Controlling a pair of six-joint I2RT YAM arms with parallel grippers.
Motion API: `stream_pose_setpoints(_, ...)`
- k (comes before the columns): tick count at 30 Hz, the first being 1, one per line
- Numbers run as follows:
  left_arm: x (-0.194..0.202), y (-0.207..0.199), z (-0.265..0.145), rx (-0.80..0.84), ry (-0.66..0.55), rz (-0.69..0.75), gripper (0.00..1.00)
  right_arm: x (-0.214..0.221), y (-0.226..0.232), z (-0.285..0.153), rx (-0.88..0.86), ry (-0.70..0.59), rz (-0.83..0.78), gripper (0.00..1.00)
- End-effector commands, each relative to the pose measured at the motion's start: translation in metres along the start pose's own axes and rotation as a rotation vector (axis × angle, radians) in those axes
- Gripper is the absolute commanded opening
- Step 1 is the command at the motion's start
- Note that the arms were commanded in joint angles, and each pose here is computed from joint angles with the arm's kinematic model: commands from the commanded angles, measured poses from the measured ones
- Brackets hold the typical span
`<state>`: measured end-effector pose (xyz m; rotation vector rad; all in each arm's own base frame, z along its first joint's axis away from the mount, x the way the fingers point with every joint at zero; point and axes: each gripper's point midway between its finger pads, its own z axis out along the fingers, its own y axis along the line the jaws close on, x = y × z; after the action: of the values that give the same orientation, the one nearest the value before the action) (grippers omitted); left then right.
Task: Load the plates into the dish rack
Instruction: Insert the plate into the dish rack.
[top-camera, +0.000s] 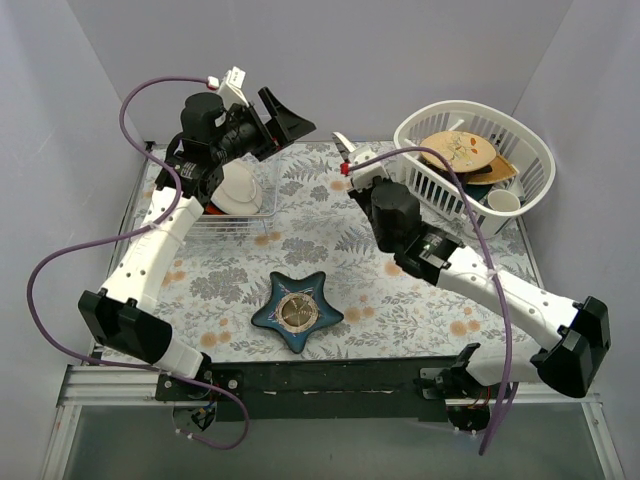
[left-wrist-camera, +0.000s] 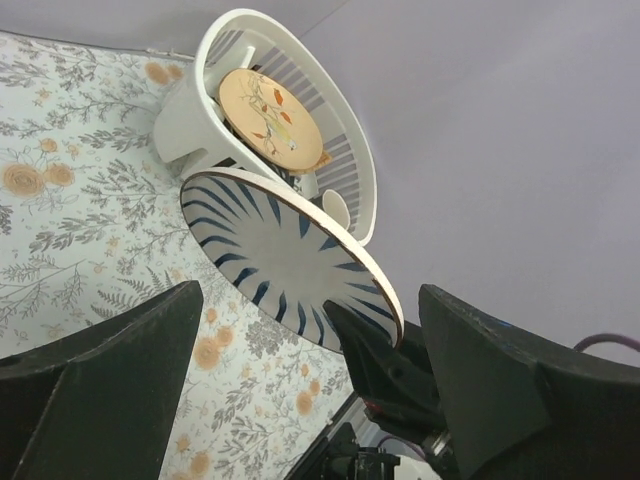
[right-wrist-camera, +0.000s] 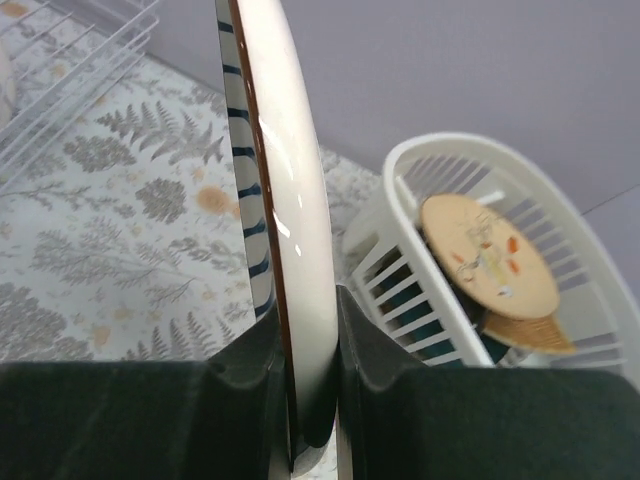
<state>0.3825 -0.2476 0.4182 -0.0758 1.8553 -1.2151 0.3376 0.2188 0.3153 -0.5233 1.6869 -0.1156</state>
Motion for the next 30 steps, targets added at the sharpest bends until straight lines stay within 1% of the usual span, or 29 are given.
stream_pose_setpoints(1,0.002,-0.011,-0.008,0.014,0.036,-0.021,0.9,-0.069,-0.046,-0.038,0.329,-0.257,-0.021,0.01)
stream_pose_setpoints(2,0.003,-0.012,-0.008,0.018,0.041,-0.03,0.9,-0.061,-0.045,-0.042,0.364,-0.245,-0.114,0.01)
stream_pose_setpoints(3,0.003,-0.014,-0.008,0.026,0.046,-0.044,0.9,-0.07,-0.05,-0.049,0.404,-0.301,-0.07,0.01)
stream_pose_setpoints(4,0.006,-0.016,-0.009,0.041,0.061,-0.055,0.9,-0.073,-0.045,-0.055,0.413,-0.329,-0.071,0.01)
stream_pose_setpoints(5,0.008,-0.017,-0.009,0.047,0.066,-0.062,0.9,-0.066,-0.043,-0.057,0.43,-0.332,-0.109,0.01)
stream_pose_setpoints(6,0.009,-0.018,-0.009,0.051,0.071,-0.068,0.9,-0.076,-0.054,-0.069,0.489,-0.384,-0.096,0.01)
stream_pose_setpoints(8,0.011,-0.019,-0.011,0.055,0.079,-0.084,0.9,-0.079,-0.046,-0.076,0.511,-0.417,-0.146,0.01)
stream_pose_setpoints(11,0.017,-0.022,-0.012,0.079,0.107,-0.113,0.9,-0.084,-0.045,-0.09,0.595,-0.471,-0.194,0.01)
stream_pose_setpoints(13,0.023,-0.021,-0.013,0.088,0.123,-0.126,0.89,-0.087,-0.04,-0.094,0.626,-0.485,-0.227,0.01)
stream_pose_setpoints(19,0.034,-0.02,-0.019,0.094,0.148,-0.137,0.89,-0.094,-0.025,-0.096,0.61,-0.518,-0.245,0.01)
stream_pose_setpoints(22,0.044,-0.016,-0.016,0.098,0.179,-0.148,0.86,-0.098,-0.022,-0.1,0.616,-0.538,-0.255,0.01)
stream_pose_setpoints(23,0.046,-0.017,-0.015,0.107,0.183,-0.148,0.84,-0.1,-0.022,-0.101,0.618,-0.543,-0.253,0.01)
stream_pose_setpoints(30,0.073,-0.019,-0.006,0.139,0.246,-0.165,0.8,-0.106,-0.022,-0.108,0.608,-0.571,-0.241,0.01)
